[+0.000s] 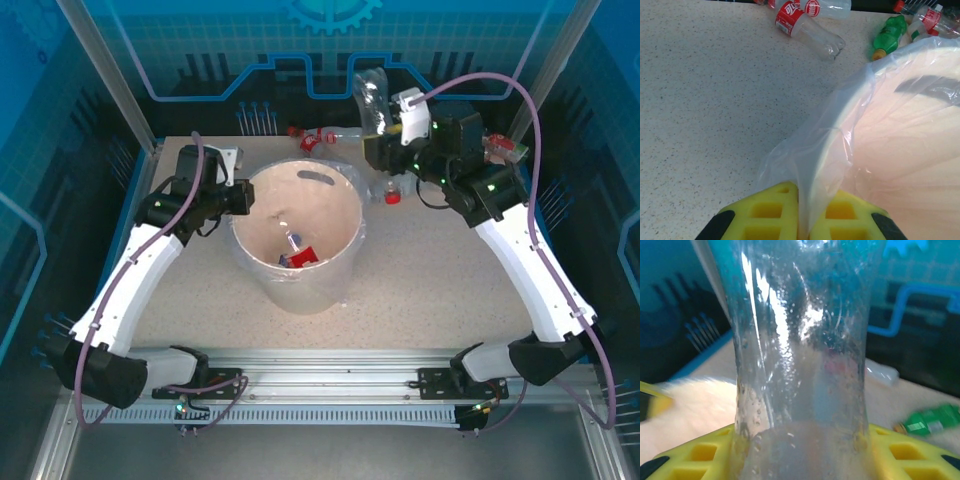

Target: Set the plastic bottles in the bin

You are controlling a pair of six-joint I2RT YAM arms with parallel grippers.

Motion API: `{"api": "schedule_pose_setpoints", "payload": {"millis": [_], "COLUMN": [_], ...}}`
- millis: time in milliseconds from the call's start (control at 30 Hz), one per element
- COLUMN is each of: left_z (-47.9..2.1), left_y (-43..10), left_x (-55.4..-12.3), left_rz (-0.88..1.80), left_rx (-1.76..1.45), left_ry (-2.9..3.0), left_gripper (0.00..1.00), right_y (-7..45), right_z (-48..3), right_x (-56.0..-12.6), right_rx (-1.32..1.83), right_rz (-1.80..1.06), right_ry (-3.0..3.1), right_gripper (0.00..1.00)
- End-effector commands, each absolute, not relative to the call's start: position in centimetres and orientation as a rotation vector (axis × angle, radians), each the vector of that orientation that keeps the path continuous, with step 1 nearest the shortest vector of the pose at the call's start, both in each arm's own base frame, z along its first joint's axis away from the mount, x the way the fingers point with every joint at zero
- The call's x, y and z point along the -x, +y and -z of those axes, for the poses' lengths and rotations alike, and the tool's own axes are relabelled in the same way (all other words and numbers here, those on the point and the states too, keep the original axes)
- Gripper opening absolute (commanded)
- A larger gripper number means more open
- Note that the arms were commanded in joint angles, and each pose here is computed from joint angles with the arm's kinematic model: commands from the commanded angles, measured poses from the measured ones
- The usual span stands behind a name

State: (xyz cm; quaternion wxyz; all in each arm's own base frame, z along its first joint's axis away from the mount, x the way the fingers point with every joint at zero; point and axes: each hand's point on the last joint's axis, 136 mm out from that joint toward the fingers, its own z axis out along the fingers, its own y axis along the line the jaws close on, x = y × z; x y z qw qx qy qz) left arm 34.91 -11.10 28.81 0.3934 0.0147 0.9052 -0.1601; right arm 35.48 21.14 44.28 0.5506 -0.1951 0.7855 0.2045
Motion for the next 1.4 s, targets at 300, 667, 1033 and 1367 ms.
{"api": "schedule_pose_setpoints", "payload": {"millis": [300, 667, 1033, 1367], "left_z": [-29.7, -30.5, -30.7, -31.9], "left_y": [-13.9, -13.3, -12.5, -12.5], "left_x": [-35.1, -35.3, -35.5, -35.5], "left_rz": [0.578, 0.540, 0.470, 0.461], "left_rx": [0.036, 0.050, 0.042, 0.020], "left_ry": [2.264, 2.231, 2.233, 2.212], "left_gripper": [0.00, 0.00, 0.00, 0.00], "right_y": [35.4, 37.3, 35.3, 34.2], "right_z": [-42.7, -33.0, -28.1, -25.5], "right_x": [-32.9, -30.7, -29.2, -28.9], "right_rx": [0.847, 0.968, 1.026, 1.050], "right_rz": [-0.869, -0.911, -0.823, -0.765], "right_ry": [1.821, 2.063, 2.182, 2.252], "right_gripper": [0.00, 0.00, 0.00, 0.06]}}
